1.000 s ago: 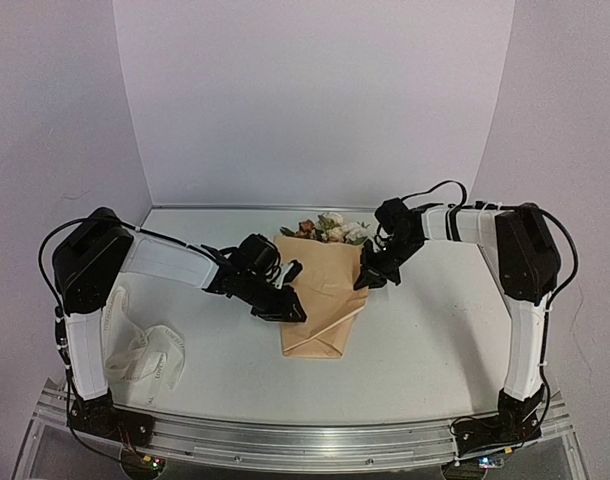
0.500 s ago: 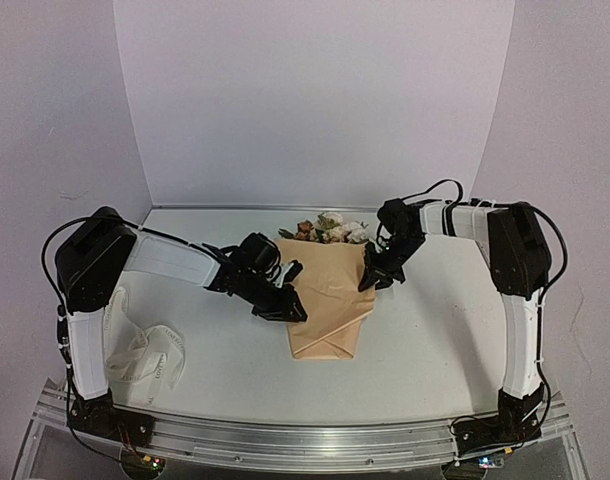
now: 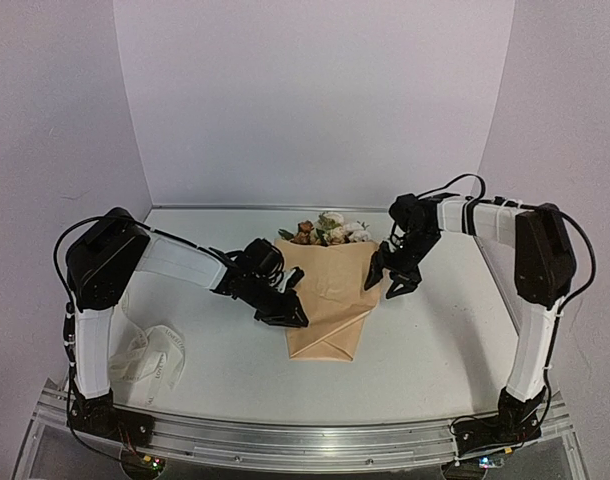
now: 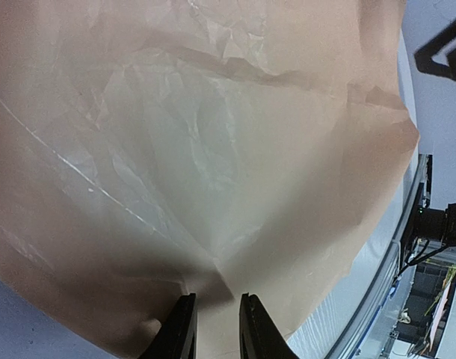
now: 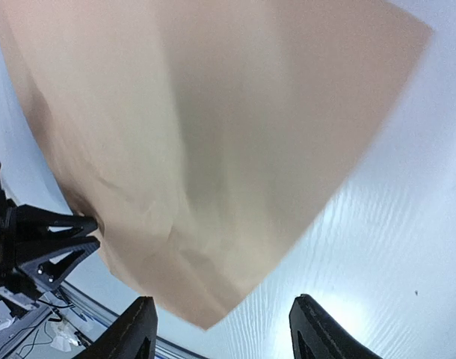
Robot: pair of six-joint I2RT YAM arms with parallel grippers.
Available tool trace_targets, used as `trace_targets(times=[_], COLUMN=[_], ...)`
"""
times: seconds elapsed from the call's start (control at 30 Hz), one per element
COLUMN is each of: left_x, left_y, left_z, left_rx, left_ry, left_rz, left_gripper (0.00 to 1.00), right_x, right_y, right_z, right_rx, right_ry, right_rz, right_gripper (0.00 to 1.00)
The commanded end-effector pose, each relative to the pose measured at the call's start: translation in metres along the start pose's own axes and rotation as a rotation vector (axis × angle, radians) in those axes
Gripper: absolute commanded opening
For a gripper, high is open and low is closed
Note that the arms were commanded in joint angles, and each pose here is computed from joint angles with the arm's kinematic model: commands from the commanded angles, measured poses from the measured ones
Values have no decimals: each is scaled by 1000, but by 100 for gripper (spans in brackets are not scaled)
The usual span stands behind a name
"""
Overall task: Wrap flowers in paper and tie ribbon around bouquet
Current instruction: Press the fold line of the folded bouquet.
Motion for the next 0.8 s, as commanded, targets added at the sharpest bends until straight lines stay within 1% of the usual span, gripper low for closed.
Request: trace_targets(times=[0.0,0.13,0.23,0.33,0.47,0.77], left_x=[-13,-15,-16,-16,-18,-21], left_y=[2,2,4,7,11,18], left_z=[12,12,11,10,8,4], left_rx=[-33,-30,-28,-28,-27,-23], left_ry=[-24,-26,-29,-37,-50,-53], left_rz=[-53,-63,-67,-66,-63,-72], left_gripper=[22,22,22,22,22,23], right_x=[17,39,55,63,64,48], right_y=[27,21,9,-7,-30,-70], right_z=[-33,-44,-37,-29,-21,-28], right_rx=[-19,-14,-6,17,23,64], right_ry=[15,52,56,46,-3,-62], right_rz=[-11,23,72,103,153,115], right_gripper=[60,48,39,33,28,23])
Point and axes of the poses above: each gripper's point midway between its finger pads, its own y axis back along the fingers, its own x axis along the line the jaws close on, z = x × y, the point moved 10 cm from there along y, back along the fingers, and after that the axes turned 9 degrees about y, right-handed, at the moved point
